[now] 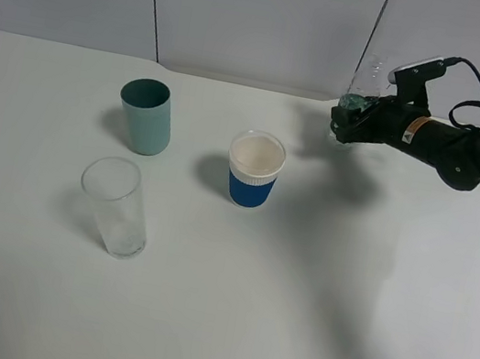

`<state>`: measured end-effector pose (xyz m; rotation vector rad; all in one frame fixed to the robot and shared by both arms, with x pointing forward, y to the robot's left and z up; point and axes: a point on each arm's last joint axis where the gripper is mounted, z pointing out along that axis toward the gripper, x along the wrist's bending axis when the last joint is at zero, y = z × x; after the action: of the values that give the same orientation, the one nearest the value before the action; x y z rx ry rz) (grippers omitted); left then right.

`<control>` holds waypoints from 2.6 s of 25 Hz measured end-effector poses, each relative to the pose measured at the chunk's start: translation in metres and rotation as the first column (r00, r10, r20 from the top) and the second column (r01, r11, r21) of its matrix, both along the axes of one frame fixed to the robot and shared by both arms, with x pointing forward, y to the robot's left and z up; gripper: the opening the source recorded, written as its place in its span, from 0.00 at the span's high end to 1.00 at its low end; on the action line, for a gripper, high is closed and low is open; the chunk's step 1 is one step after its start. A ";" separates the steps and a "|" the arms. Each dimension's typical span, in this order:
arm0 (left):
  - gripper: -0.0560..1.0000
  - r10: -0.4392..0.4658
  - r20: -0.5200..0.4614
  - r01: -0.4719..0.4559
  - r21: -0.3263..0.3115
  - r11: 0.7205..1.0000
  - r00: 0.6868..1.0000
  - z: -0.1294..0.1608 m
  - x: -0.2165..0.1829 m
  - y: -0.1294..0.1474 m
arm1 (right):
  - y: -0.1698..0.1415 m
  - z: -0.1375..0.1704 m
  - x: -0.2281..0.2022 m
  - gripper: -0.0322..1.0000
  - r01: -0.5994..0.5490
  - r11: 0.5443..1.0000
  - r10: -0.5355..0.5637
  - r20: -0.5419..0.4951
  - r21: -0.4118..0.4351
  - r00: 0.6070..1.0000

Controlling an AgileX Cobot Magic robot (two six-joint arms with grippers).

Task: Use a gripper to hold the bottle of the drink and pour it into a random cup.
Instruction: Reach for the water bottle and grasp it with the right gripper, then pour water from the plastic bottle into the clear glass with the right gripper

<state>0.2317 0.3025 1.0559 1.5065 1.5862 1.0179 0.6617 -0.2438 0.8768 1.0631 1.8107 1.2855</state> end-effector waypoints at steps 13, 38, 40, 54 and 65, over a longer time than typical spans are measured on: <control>0.02 0.000 0.000 0.000 0.000 1.000 1.000 0.000 0.000 0.000 | 0.000 0.001 0.001 0.44 0.036 0.994 -0.031 -0.048 0.100 0.998; 0.02 0.000 0.000 0.000 0.000 1.000 1.000 0.000 0.000 0.000 | 0.082 0.105 -0.040 0.44 -0.050 0.998 0.047 -0.092 -0.036 0.995; 0.02 0.000 0.000 0.000 0.000 1.000 1.000 0.000 0.000 0.000 | 0.089 0.111 -0.046 0.44 -0.058 0.997 0.052 -0.102 -0.051 0.993; 0.02 0.000 0.000 0.000 0.000 1.000 1.000 0.000 0.000 0.000 | 0.156 0.151 -0.079 0.44 -0.174 0.974 0.161 -0.100 -0.144 0.982; 0.02 0.000 0.000 0.000 0.000 1.000 1.000 0.000 0.000 0.000 | 0.204 0.186 -0.098 0.44 -0.286 0.927 0.298 0.012 -0.243 0.955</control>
<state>0.2317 0.3025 1.0559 1.5065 1.5862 1.0179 0.5640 -0.0398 1.0624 0.6422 2.0826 1.2066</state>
